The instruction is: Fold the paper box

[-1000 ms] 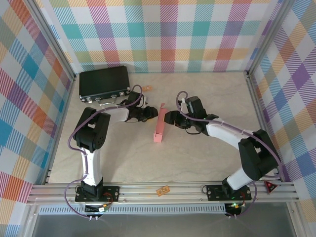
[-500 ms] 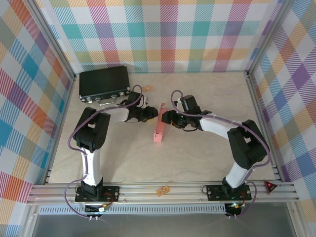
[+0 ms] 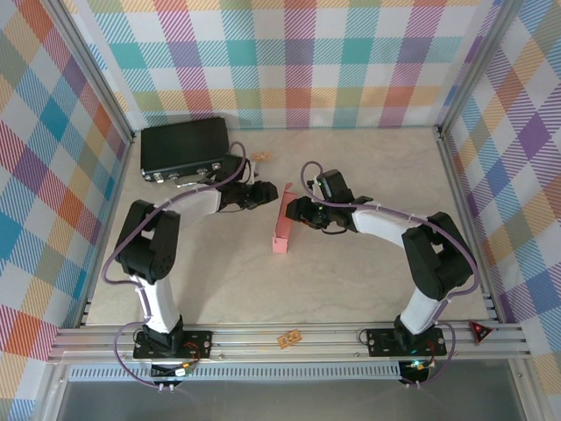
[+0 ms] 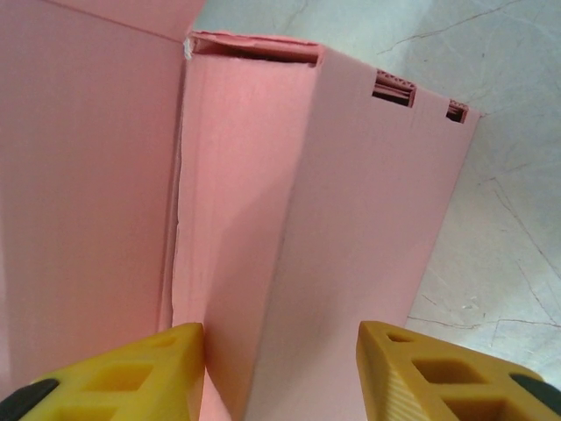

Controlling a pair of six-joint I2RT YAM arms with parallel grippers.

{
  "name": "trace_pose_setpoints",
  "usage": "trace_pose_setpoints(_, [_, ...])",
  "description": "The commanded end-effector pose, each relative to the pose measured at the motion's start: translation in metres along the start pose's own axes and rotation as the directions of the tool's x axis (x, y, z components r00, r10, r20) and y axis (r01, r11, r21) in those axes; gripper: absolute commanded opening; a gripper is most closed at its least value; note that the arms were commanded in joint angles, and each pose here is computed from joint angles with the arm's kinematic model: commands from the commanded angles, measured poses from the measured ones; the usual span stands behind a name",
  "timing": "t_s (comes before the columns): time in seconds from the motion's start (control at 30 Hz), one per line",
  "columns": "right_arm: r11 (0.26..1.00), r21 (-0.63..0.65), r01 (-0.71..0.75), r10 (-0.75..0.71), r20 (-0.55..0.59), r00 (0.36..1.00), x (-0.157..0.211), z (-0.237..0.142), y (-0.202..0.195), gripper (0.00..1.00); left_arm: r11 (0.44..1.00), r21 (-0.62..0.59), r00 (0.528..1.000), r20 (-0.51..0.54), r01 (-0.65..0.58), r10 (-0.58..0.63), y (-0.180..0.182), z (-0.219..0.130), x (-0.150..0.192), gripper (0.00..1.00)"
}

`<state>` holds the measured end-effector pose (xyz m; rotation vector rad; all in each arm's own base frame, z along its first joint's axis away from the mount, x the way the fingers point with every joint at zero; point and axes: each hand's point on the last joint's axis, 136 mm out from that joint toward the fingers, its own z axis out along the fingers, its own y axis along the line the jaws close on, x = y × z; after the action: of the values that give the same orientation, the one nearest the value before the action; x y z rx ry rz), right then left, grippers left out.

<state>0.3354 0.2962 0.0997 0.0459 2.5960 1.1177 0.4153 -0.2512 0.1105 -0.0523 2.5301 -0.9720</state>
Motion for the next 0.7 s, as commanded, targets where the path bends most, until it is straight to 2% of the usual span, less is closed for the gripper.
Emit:
trace_pose_setpoints(0.0, [0.990,0.130,-0.055,0.061,-0.040,0.997,0.015,0.005,-0.030,0.48,0.998,-0.023,0.995,0.072,-0.066,0.068,-0.018,-0.032,-0.013,0.44])
trace_pose_setpoints(0.23, [0.997,0.075,-0.008,0.007,0.013,1.000,0.001,-0.012,-0.005,0.52,0.992,-0.041,0.987,0.106,-0.116,0.120,-0.034,-0.066,-0.009,0.46])
trace_pose_setpoints(0.33, [0.998,0.060,0.017,-0.020,0.045,0.999,-0.007,-0.023,0.007,0.55,0.987,-0.048,0.980,0.125,-0.152,0.157,-0.043,-0.075,-0.005,0.54])
trace_pose_setpoints(0.4, [0.998,0.058,0.030,-0.034,0.065,0.997,-0.010,-0.030,0.013,0.56,0.983,-0.069,0.979,0.103,-0.170,0.177,-0.045,-0.078,0.007,0.59])
trace_pose_setpoints(0.67, [0.996,0.075,0.051,-0.060,0.119,0.991,-0.015,-0.047,0.015,0.59,0.960,-0.141,0.964,0.077,-0.243,0.256,-0.052,-0.073,0.024,0.75])
